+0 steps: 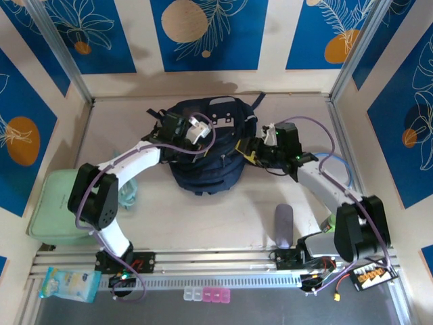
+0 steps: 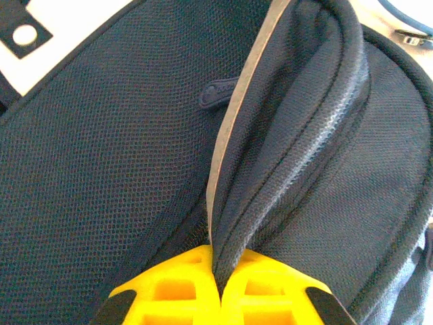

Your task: Pack books, pencil case, and school supplies into a backpack

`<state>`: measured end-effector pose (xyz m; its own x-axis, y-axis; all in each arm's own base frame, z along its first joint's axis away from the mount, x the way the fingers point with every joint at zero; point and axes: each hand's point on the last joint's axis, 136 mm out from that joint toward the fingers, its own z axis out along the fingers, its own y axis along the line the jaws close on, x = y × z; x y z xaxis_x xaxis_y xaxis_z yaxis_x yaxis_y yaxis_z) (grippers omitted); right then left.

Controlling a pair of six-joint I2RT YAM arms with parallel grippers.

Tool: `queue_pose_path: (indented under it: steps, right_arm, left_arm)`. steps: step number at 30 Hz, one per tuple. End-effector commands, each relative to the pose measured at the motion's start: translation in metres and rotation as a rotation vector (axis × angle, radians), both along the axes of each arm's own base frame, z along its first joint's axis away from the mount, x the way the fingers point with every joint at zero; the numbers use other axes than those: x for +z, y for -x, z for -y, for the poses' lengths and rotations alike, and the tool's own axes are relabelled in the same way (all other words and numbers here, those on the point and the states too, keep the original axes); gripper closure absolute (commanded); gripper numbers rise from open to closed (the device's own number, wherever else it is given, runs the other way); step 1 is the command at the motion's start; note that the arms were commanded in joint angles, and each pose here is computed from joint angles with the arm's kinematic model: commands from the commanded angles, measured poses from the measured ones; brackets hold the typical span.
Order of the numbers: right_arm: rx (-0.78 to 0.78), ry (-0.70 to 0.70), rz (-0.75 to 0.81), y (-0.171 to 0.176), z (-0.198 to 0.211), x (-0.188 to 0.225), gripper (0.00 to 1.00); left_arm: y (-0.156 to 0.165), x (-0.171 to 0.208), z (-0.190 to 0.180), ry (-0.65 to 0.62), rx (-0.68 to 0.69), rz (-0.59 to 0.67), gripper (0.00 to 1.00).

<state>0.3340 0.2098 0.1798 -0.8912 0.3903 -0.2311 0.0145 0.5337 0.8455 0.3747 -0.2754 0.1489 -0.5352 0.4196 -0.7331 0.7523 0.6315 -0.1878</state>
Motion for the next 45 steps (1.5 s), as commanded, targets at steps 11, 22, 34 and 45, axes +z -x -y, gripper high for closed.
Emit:
queue_pose_path:
  steps: [11,22,34,45]
  right_arm:
    - [-0.047,-0.183,-0.274,-0.031,-0.038,0.002,0.34]
    - [-0.042,-0.136,-0.403,-0.041,-0.059,-0.018,0.63]
    - [0.031,-0.139,-0.326,-0.044,-0.076,-0.006,0.81]
    - [0.055,-0.144,-0.322,-0.048,-0.084,-0.005,0.81]
  left_arm:
    - [0.018,0.031,0.028,-0.064,-0.171,0.202,1.0]
    - [0.02,0.021,0.017,-0.184,-0.134,0.227,0.7]
    - [0.027,0.056,-0.038,0.023,0.5,-0.042,0.07]
    - [0.079,0.043,0.016,0.228,0.548,-0.359,0.3]
